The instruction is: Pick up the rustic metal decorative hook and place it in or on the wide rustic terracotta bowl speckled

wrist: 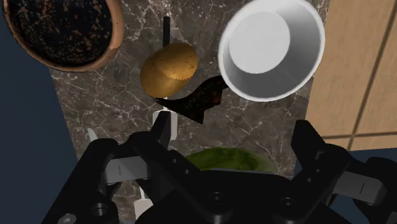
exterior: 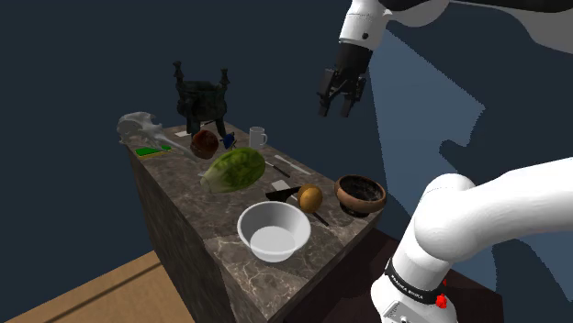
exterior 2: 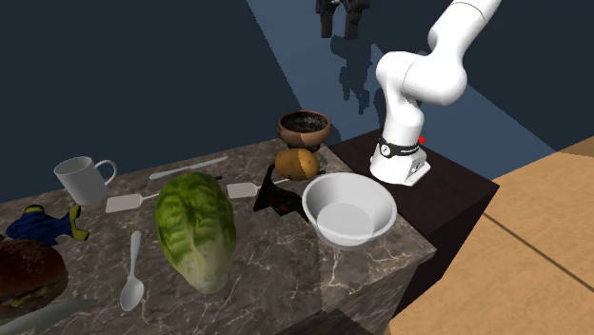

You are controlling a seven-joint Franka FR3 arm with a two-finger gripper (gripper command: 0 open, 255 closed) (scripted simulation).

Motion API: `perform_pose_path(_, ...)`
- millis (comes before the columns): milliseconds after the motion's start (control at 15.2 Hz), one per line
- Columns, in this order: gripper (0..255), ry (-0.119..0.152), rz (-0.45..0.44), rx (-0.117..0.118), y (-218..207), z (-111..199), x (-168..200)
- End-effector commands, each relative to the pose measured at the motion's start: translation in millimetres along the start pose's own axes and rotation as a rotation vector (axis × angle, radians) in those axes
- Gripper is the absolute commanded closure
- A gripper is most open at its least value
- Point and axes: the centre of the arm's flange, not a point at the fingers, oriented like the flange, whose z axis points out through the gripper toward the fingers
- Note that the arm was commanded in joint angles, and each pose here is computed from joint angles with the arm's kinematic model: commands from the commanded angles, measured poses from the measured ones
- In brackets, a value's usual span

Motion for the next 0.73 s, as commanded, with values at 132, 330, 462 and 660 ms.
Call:
perform_pose_path(132,0,-0.003,0.056,-0.029,-11.2,23.5,10.6)
perform_pose_path(330,0,-0.007,0.140,-0.072,-25.5,59.4,27.4)
perform_pose_path(462,0,-0.009,0.195,-0.100,-33.4,83.7,39.2)
perform_pose_path(660,0,-0.013,0.279,-0.143,-42.7,120.6,57.4)
